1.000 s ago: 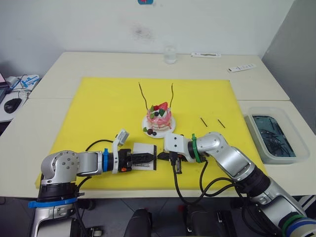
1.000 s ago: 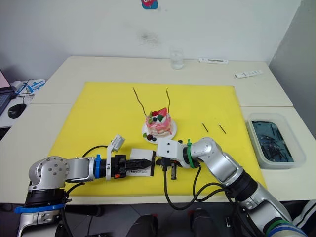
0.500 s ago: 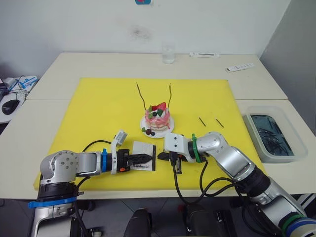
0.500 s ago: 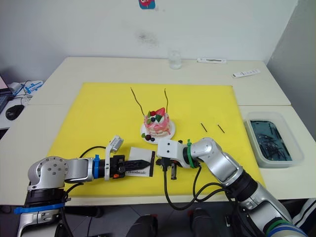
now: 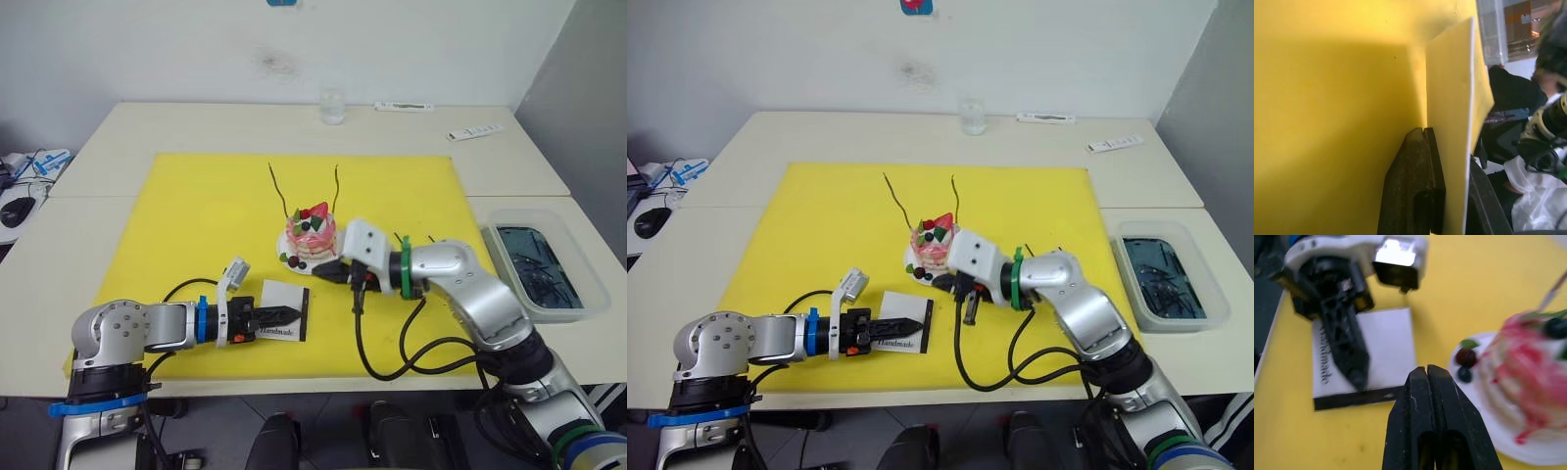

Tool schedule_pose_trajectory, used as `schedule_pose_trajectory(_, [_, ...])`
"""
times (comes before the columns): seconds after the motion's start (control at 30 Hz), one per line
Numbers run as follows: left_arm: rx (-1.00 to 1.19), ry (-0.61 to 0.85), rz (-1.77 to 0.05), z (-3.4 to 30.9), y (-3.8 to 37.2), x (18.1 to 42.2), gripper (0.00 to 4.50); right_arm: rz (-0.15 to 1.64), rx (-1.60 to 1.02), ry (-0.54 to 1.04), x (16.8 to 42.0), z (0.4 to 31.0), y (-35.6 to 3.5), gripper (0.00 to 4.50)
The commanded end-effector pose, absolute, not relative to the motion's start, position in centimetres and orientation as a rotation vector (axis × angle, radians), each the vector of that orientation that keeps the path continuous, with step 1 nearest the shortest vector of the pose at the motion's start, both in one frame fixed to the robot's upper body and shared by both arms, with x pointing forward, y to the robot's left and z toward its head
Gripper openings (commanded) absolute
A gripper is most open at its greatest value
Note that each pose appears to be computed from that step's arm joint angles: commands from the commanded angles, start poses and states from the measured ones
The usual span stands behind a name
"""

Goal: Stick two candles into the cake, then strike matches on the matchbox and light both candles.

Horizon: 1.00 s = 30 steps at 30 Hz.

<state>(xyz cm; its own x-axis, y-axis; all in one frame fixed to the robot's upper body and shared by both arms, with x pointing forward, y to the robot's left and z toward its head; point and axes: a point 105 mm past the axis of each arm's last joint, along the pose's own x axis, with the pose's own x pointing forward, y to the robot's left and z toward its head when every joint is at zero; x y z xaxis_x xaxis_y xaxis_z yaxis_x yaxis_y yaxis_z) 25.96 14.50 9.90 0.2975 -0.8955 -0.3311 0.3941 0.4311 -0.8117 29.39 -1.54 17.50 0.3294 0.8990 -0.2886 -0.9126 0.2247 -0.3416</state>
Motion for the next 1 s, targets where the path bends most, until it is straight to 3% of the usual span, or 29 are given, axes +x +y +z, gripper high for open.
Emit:
schedule_pose_trajectory(0.03, [-0.665,0.761,-1.050,13.1,14.4,25.4,0.01,1.101,-0.448,-0.059,29.4,20.2,-4.5,0.00])
schedule_pose_trajectory(0.17, [-0.616,0.679,-1.111,14.9,13.9,24.7,0.01,0.935,-0.375,-0.069,28.5,20.3,-7.8,0.00])
schedule_pose_trajectory(0.33, [-0.588,0.642,-1.094,15.1,13.6,24.3,0.01,0.747,-0.301,-0.018,27.5,18.3,-10.8,0.00])
schedule_pose_trajectory(0.43, [-0.590,0.617,-1.083,15.2,13.4,24.4,0.00,0.672,-0.255,-0.001,27.4,17.3,-11.6,0.60])
schedule_pose_trajectory(0.67, [-0.593,0.586,-1.094,15.5,12.6,24.5,0.00,0.559,-0.275,0.031,29.2,15.0,-12.4,2.98])
schedule_pose_trajectory(1.0, [-0.604,0.565,-1.107,15.9,11.8,24.9,0.00,0.407,-0.259,0.039,34.9,14.8,-13.4,2.98])
